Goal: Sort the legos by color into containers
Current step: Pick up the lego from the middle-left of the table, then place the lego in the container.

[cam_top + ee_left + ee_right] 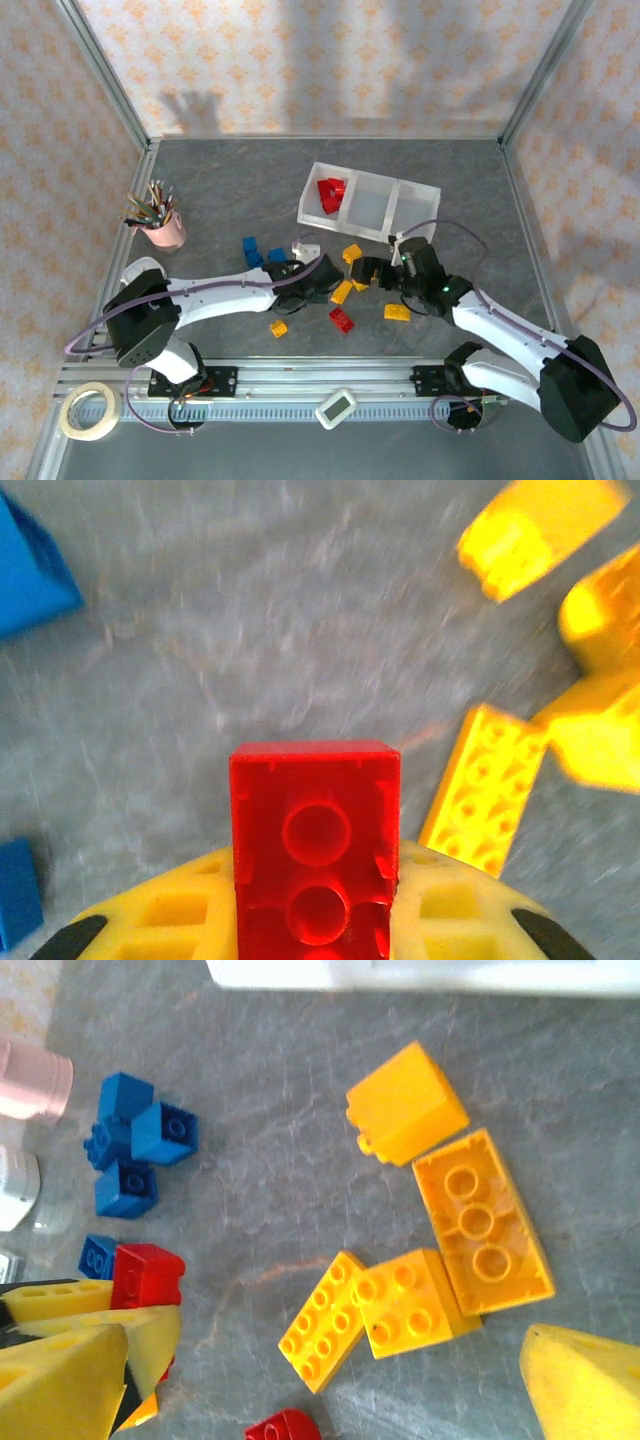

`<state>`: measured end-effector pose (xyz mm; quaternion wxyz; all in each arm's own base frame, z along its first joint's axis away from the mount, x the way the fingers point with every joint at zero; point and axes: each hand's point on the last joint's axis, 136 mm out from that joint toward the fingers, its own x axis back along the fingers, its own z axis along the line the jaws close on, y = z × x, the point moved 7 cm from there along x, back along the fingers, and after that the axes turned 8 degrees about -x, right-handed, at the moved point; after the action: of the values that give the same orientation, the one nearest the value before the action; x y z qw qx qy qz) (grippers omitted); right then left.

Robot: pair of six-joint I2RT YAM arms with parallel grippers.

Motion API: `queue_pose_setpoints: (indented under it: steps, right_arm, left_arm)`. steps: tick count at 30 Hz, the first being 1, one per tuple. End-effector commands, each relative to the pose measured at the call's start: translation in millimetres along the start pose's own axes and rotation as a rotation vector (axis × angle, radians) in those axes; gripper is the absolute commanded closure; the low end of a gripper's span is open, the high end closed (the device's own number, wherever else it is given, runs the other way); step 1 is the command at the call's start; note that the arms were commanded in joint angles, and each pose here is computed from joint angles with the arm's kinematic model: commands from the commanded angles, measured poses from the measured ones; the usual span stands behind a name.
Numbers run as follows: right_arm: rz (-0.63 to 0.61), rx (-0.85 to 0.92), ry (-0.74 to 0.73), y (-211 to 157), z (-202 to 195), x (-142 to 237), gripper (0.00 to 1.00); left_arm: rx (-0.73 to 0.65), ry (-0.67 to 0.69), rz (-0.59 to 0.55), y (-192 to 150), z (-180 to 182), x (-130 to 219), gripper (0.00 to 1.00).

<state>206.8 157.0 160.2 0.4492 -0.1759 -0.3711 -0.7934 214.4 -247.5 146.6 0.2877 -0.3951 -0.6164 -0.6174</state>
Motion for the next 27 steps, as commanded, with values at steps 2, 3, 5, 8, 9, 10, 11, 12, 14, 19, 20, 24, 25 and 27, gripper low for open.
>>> queue_pose_setpoints:
  steps: [2,3,5,8,9,10,11,12,14,19,20,24,25,27]
  right_arm:
    - [-0.077,-0.011,-0.027,21,5,9,0.0]
    - [-0.086,-0.013,-0.031,25,5,9,0.0]
    - [-0.104,-0.016,-0.034,33,7,10,0.0]
    - [-0.142,-0.024,-0.048,44,10,11,0.0]
    - [-0.153,-0.028,-0.054,48,10,11,0.0]
    - [-0.163,-0.033,-0.065,52,11,10,0.0]
    - [-0.171,-0.038,-0.071,55,11,10,0.0]
    - [-0.18,-0.041,-0.075,58,12,10,0.0]
    - [-0.196,-0.043,-0.076,63,13,10,0.0]
    - [-0.215,-0.039,-0.08,69,15,9,0.0]
    - [-0.216,-0.039,-0.084,70,15,9,0.0]
    - [-0.224,-0.031,-0.09,74,16,10,0.0]
    - [-0.227,-0.03,-0.089,75,17,11,0.0]
    - [-0.226,-0.027,-0.086,75,18,11,0.0]
  left_arm:
    - [0.0,0.046,-0.152,58,11,23,0.84]
    - [0.008,0.05,-0.175,73,13,25,0.84]
    - [0.015,0.062,-0.215,99,16,25,0.83]
    - [0.031,0.079,-0.259,137,19,18,0.83]
    - [0.052,0.09,-0.282,151,21,16,0.83]
    - [0.041,0.109,-0.293,163,24,10,0.83]
    - [0.044,0.118,-0.299,172,25,5,0.83]
    - [0.05,0.118,-0.305,184,25,-2,0.83]
    - [0.067,0.121,-0.308,202,27,-17,0.83]
    - [0.05,0.143,-0.3,231,19,-65,0.83]
    - [0.041,0.156,-0.3,234,17,-72,0.82]
    - [0.045,0.156,-0.247,244,19,-102,0.74]
    - [0.044,0.153,-0.25,246,19,-104,0.7]
    - [0.037,0.155,-0.26,249,18,-102,0.6]
